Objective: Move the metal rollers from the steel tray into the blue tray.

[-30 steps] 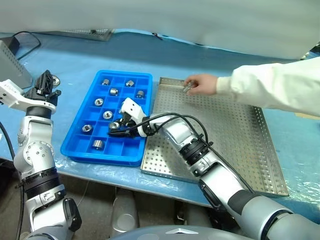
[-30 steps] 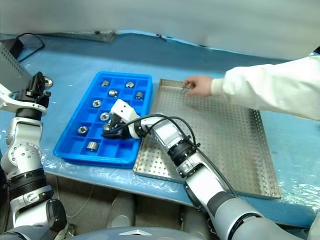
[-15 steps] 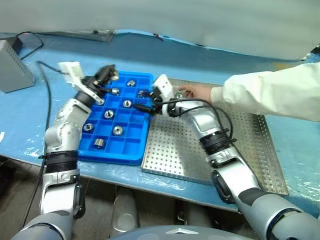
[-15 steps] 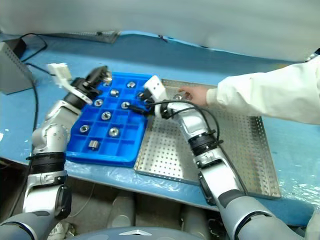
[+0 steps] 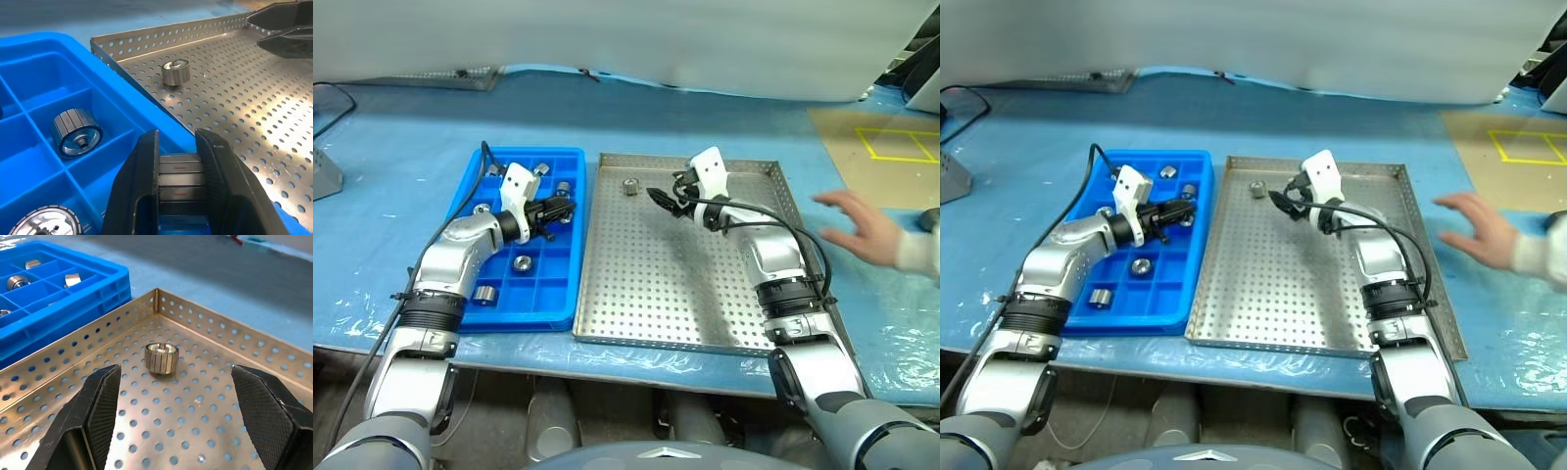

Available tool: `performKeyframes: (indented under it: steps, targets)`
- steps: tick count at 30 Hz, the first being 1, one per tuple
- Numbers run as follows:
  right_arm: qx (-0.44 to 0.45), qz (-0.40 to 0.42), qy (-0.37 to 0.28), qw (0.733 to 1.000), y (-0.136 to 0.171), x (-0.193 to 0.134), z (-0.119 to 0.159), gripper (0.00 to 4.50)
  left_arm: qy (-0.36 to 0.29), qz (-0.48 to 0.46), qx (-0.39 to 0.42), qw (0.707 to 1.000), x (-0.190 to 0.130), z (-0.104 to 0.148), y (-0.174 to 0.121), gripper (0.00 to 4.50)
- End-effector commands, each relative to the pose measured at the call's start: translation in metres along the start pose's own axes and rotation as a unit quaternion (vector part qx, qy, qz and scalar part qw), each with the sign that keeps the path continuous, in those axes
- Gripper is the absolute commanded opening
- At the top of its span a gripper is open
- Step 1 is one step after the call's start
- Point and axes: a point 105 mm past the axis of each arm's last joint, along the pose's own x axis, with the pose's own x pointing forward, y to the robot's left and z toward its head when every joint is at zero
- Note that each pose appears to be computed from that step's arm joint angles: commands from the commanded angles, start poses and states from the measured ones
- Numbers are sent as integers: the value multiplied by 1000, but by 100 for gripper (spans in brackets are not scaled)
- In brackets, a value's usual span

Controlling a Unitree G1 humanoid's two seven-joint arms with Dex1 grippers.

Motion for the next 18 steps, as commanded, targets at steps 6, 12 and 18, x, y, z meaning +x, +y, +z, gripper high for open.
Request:
performKeyframes:
  steps: [6,12,18]
  targets:
    - [-16,4,-34,999,3,4,22,372,-35,-21,-29,999,-15,18,-12,78]
    - [-15,9,-42,999,6,12,26,372,18,4,14,1000,-25,-1,-8,78]
    - [16,0,-61,998,6,25,32,375,21,-12,9,1000,-24,-2,-23,277]
